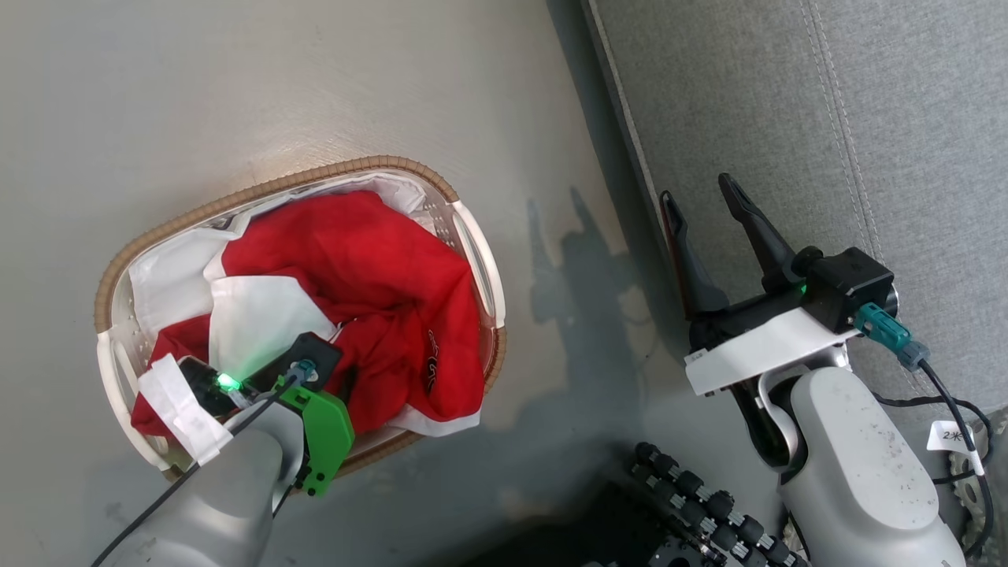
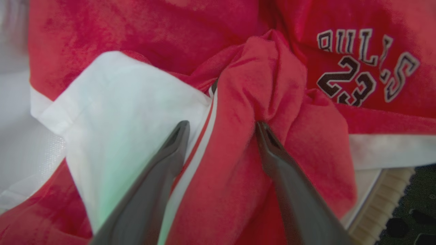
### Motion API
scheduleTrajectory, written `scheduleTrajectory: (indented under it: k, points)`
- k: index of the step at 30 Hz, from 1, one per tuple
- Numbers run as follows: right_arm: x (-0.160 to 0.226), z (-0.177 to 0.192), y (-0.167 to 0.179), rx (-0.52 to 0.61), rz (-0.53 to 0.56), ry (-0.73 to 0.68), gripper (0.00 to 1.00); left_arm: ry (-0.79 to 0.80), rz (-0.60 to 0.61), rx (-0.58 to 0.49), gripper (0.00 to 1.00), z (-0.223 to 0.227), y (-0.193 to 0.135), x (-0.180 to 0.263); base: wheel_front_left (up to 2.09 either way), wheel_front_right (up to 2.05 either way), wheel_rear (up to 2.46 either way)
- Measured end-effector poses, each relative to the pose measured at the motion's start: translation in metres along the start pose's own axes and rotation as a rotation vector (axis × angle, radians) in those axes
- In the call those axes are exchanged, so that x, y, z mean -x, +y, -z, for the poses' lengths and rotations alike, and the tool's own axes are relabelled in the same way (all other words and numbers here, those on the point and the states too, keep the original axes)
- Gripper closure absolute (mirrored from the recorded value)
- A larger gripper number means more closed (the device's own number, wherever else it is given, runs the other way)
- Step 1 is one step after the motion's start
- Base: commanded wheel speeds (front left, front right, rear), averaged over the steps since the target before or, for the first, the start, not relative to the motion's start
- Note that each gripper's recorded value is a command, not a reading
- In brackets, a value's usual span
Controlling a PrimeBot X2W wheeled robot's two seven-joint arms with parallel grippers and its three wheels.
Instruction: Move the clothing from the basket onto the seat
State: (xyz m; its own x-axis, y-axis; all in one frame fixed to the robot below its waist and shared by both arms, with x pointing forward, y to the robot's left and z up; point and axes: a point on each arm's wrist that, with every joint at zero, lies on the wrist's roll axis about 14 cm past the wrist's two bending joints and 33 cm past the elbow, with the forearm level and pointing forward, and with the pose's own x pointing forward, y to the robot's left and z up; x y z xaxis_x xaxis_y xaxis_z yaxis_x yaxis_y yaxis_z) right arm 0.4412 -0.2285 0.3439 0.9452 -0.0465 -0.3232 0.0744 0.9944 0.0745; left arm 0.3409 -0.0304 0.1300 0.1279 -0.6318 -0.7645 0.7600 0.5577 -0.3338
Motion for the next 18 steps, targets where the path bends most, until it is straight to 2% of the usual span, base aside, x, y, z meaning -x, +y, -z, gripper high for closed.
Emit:
scheduleTrajectory:
  k: [13, 15, 16, 18]
  points:
    - [-0.005, 0.005, -0.002, -0.007, 0.006, 0.01, 0.0, 0.077, -0.015, 0.027, 0.0, 0.014, 0.013, -0.008, 0.0, 0.0, 0.0]
    - [-0.005, 0.005, -0.003, -0.006, 0.006, 0.01, 0.0, 0.085, -0.016, 0.029, 0.82, 0.015, 0.013, -0.009, 0.0, 0.0, 0.0]
    - [-0.005, 0.005, -0.003, -0.006, 0.006, 0.009, 0.0, 0.092, -0.018, 0.034, 1.0, 0.016, 0.014, -0.008, 0.0, 0.0, 0.0]
    - [-0.005, 0.004, -0.002, -0.007, 0.005, 0.007, 0.0, 0.099, -0.021, 0.04, 1.0, 0.017, 0.015, -0.007, 0.0, 0.0, 0.0]
